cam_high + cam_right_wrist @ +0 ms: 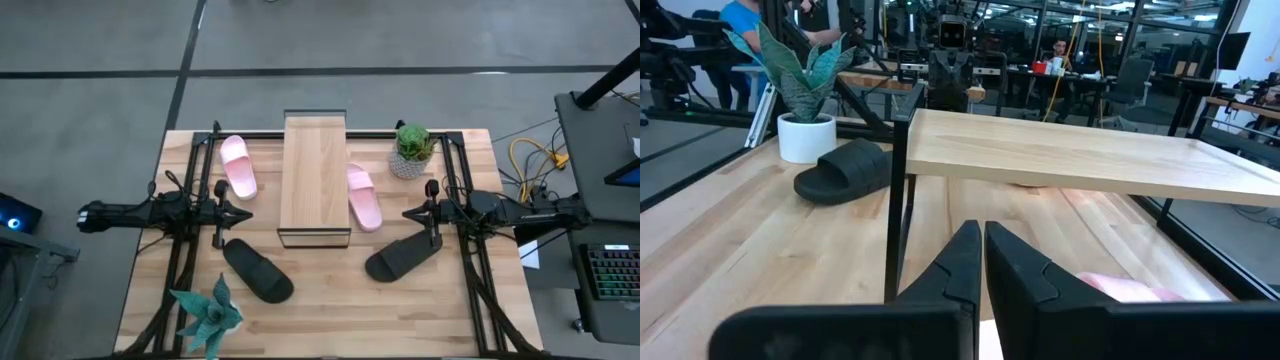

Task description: Pick and place slides into the shelf

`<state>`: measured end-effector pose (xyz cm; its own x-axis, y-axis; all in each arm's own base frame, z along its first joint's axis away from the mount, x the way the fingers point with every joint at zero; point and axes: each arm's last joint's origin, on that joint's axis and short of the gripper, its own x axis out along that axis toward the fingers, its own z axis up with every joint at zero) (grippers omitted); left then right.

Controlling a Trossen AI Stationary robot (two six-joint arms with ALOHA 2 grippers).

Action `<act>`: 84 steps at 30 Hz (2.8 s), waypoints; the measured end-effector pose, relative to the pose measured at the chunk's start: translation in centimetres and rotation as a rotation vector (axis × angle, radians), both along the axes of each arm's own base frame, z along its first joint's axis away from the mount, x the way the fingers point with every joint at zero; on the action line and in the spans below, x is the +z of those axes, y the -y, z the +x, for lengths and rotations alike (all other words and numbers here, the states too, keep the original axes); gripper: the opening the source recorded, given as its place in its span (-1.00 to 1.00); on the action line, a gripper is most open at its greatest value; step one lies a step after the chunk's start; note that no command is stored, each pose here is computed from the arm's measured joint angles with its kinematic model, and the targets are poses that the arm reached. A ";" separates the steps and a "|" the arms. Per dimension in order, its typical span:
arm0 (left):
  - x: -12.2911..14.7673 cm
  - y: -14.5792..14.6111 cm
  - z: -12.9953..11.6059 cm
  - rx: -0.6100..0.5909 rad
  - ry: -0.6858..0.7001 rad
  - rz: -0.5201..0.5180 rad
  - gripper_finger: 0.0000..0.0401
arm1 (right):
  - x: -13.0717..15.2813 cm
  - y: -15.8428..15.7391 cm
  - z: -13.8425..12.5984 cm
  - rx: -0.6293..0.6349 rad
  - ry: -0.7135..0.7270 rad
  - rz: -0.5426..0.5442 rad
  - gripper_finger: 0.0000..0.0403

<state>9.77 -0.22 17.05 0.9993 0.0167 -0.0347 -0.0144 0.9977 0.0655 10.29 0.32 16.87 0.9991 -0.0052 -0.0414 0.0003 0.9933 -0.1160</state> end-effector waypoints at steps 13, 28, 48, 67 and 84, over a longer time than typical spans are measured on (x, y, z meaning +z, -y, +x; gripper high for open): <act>0.0 0.0 0.0 -0.001 0.000 0.000 -1.00 | 0.0 0.0 0.0 0.000 0.000 0.000 -0.96; 0.0 0.0 0.0 -0.001 0.000 0.000 -1.00 | 0.0 0.0 0.0 0.000 0.000 0.000 -0.96; 0.0 0.0 0.0 0.000 0.000 0.000 -1.00 | 0.0 0.0 0.0 0.000 0.000 0.001 -0.96; 0.0 0.0 0.0 0.000 0.000 0.000 -1.00 | 0.0 0.0 0.0 0.000 0.000 0.000 -0.96; 0.1 0.0 0.0 -0.001 0.010 0.000 -1.00 | 0.7 0.0 0.0 0.000 0.068 -0.100 -0.96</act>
